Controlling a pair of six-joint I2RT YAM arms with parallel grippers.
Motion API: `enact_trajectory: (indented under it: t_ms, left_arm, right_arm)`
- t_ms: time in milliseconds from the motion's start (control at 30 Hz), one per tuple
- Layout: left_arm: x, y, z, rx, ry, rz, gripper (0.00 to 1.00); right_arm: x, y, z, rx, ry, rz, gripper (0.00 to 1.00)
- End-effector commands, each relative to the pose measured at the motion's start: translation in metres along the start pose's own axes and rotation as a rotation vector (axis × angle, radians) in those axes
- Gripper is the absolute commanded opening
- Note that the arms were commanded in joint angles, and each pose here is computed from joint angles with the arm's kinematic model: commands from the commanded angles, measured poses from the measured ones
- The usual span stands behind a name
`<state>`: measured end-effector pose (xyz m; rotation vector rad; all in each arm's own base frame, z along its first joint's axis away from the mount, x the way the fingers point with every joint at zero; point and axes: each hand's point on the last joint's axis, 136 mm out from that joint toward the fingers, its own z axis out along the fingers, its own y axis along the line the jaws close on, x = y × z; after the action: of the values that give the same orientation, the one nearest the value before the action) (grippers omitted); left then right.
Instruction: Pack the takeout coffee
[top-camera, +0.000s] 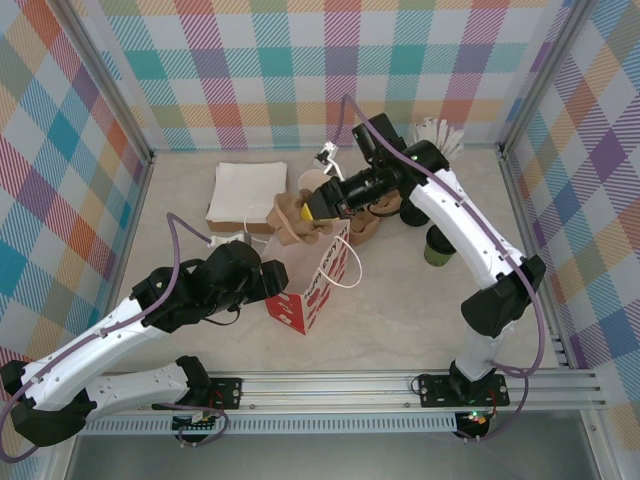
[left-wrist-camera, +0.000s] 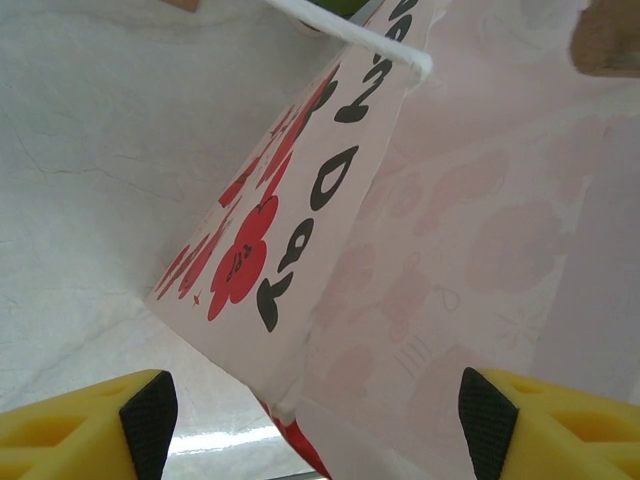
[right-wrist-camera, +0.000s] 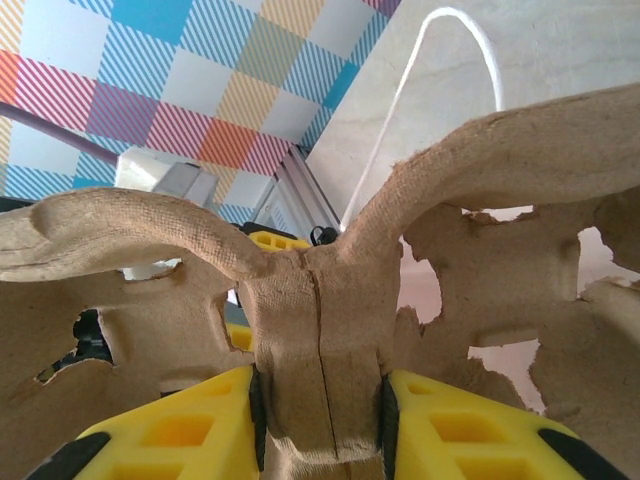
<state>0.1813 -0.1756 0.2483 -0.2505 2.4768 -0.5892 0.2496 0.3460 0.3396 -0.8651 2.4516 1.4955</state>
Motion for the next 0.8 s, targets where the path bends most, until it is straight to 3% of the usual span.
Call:
enact_trajectory:
  t_ms: [0,767]
  left_arm:
    - [0.005,0.009,0.003,-0.024,0.017,-0.004,0.75]
    - [0.007,0.021,-0.001,-0.056,0.014,-0.005,0.73]
  right_arm:
    - [0.001,0.0,0.008,-0.035,0.024,-0.001,0.34]
    - [0.018,-0.074,0.013,0.337,0.138,0.026,0.34]
